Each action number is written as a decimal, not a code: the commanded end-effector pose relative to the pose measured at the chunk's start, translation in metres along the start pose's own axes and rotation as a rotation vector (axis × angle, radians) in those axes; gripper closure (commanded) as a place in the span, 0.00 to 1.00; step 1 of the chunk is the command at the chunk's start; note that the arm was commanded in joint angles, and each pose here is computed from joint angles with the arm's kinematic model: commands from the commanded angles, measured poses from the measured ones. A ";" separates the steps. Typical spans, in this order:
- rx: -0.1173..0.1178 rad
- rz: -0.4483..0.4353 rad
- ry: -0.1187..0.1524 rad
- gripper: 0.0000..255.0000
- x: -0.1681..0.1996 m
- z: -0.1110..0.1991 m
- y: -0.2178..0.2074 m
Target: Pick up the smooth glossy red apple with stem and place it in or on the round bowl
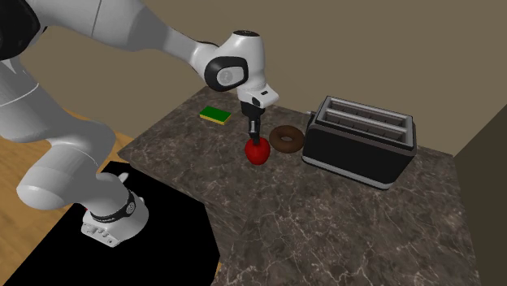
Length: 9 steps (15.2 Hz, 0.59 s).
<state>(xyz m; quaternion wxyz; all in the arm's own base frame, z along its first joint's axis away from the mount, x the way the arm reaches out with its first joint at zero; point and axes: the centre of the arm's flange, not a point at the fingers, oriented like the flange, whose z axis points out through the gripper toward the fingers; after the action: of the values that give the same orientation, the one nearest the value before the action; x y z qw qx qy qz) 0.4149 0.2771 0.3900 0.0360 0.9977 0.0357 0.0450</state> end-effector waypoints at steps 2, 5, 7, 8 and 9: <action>0.000 0.000 0.000 1.00 0.000 0.000 0.000; 0.000 0.000 0.000 1.00 0.000 -0.005 0.000; 0.000 0.000 0.000 1.00 0.001 -0.016 0.001; 0.000 0.000 0.000 1.00 0.002 -0.021 0.002; 0.000 0.000 0.000 1.00 0.002 -0.026 0.002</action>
<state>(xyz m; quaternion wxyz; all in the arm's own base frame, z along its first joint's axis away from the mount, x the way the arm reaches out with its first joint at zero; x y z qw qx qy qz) 0.4150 0.2762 0.4108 0.0359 0.9977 0.0357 0.0451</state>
